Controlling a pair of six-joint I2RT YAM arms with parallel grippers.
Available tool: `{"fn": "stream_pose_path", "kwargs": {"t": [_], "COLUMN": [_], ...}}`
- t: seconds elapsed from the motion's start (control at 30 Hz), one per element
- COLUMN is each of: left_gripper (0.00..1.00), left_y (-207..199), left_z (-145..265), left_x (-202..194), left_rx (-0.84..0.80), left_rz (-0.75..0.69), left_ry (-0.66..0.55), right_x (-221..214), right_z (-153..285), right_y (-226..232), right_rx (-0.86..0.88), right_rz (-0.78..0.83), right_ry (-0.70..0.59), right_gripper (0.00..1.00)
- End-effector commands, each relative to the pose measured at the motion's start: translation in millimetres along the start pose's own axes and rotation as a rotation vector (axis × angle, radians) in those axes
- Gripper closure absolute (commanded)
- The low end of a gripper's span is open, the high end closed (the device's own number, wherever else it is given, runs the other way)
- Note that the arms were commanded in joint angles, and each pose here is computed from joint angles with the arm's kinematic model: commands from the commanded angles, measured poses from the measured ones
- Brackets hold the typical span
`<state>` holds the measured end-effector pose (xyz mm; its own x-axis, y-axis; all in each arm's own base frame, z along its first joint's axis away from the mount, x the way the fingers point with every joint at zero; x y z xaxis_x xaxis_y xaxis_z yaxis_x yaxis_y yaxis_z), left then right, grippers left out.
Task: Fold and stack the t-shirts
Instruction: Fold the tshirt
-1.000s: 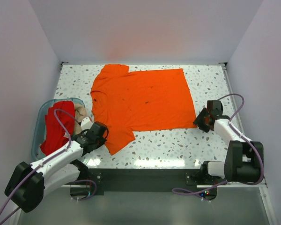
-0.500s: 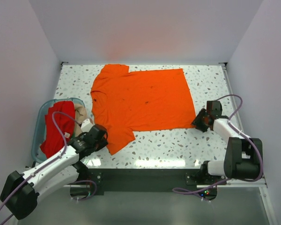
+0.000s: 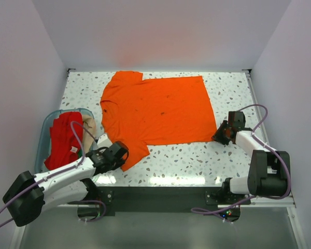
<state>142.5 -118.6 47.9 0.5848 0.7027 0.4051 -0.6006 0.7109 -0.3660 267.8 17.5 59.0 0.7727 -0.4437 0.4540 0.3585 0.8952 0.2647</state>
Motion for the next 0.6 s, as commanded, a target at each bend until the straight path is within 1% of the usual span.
{"fn": "stream_pose_path", "kwargs": {"t": [0.0,0.03,0.1,0.13,0.17,0.4,0.43,0.57], "left_gripper": [0.73,0.81,0.88,0.97,0.99,1.00,1.00,1.00], "left_y": [-6.5,-7.1,-13.1,-14.2,-14.1,-21.3,-20.3,-17.4], "left_z": [-3.8,-4.1,-2.6,-1.5,0.5,22.9,26.5,34.9], "left_x": [0.5,0.9,2.6,4.2,5.6,19.1,20.5,22.2], "left_rx": [-0.010,-0.014,-0.033,-0.036,-0.033,-0.094,-0.102,-0.114], "left_rz": [0.011,0.002,0.001,-0.002,-0.005,0.019,0.024,0.033], "left_ry": [-0.022,-0.025,-0.030,-0.036,-0.039,-0.063,-0.061,-0.050], "right_x": [11.1,11.4,11.6,11.7,11.7,6.9,7.4,6.5], "right_z": [-1.1,-0.9,-1.1,-1.2,-0.6,4.9,7.1,15.4], "right_y": [4.9,5.0,4.8,4.7,5.1,-1.6,-1.8,-6.5], "right_rx": [0.019,0.019,0.016,0.014,0.015,-0.011,-0.010,-0.021], "right_rz": [-0.002,-0.002,-0.001,-0.003,0.002,0.006,0.008,0.009], "right_ry": [-0.032,-0.032,-0.030,-0.029,-0.030,-0.027,-0.033,-0.045], "right_gripper": [0.75,0.76,0.80,0.82,0.83,0.99,1.00,1.00]}}
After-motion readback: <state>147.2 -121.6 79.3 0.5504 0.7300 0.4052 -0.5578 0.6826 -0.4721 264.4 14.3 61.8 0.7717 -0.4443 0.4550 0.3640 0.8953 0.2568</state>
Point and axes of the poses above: each gripper's point midway between its finger pads, its own z axis back along the fingers, its own y axis along the line the jaws close on, x = y × z, the point moved 4 cm from there along z, back along the fingers, and after that the axes turned 12 degrees about z, right-handed, at the moved point
